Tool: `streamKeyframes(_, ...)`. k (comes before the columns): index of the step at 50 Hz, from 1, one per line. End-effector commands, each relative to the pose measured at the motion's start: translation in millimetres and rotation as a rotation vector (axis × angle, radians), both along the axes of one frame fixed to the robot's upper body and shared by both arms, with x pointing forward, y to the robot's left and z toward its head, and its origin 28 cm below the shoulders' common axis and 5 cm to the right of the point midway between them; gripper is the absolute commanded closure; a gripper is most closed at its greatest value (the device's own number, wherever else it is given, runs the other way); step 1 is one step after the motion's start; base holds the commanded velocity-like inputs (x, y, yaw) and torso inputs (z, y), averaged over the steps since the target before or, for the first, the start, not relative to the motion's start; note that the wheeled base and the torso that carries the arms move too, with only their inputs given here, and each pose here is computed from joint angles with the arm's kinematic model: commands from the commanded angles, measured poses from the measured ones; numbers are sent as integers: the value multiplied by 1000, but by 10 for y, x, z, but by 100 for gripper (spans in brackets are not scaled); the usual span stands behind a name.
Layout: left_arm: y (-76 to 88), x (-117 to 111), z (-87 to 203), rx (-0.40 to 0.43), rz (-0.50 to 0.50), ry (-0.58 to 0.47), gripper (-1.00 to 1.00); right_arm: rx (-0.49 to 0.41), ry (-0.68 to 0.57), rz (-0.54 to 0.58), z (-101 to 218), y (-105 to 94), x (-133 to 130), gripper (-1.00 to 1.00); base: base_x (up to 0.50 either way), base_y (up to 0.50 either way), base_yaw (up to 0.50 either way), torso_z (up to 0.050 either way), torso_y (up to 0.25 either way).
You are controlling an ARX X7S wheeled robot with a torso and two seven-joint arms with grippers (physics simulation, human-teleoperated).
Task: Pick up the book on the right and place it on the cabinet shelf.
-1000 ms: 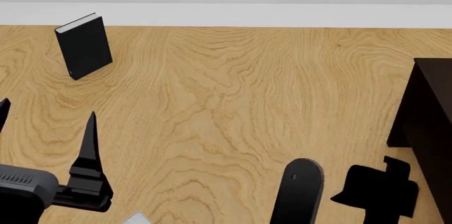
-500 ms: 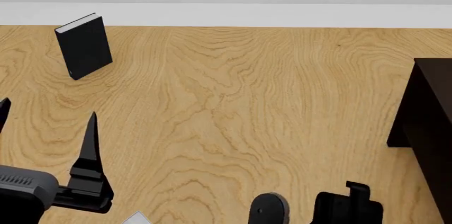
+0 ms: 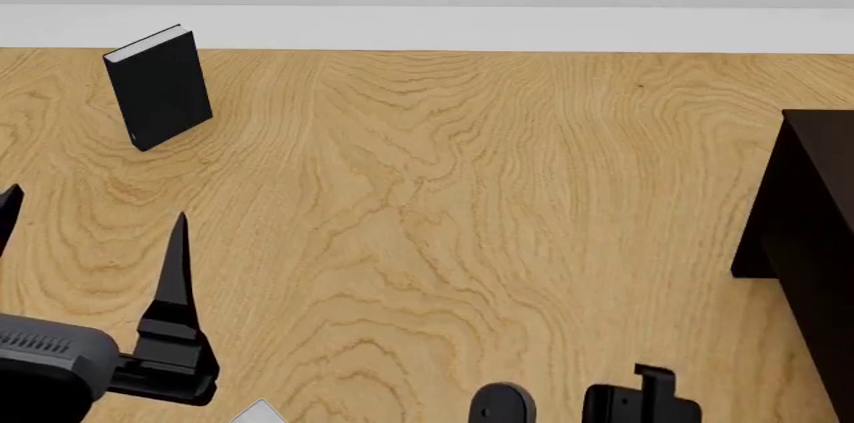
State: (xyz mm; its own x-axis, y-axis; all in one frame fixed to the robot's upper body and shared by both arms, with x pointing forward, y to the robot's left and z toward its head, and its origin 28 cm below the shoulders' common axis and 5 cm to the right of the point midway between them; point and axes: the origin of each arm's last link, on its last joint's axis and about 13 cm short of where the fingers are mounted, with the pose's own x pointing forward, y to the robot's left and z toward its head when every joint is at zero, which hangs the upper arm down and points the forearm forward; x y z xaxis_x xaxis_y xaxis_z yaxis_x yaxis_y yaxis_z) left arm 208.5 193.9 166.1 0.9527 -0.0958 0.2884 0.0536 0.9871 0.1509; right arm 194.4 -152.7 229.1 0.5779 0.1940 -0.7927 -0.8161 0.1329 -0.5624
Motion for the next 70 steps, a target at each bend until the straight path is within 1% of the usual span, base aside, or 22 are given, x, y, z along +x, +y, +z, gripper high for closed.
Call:
streamKeyframes(1,-6,-1,2,3,2,0,-100,-19,25,-2,-116,-14,80,-100,0,0,0,0,0)
streamKeyframes(12,5,4,-11,2,6,3,-100,-48,41,-8,-217,-6,157,-100,0,0,0,0,0)
streamKeyframes(37,12,24,-22,-1,5,8,-100,-69,94,-7,-425,4,260,-100,0,0,0,0,0)
streamKeyframes(70,30,14,-35,-5,11,7,-100,-96,140,-17,-596,6,357,-100,0,0,0,0,0)
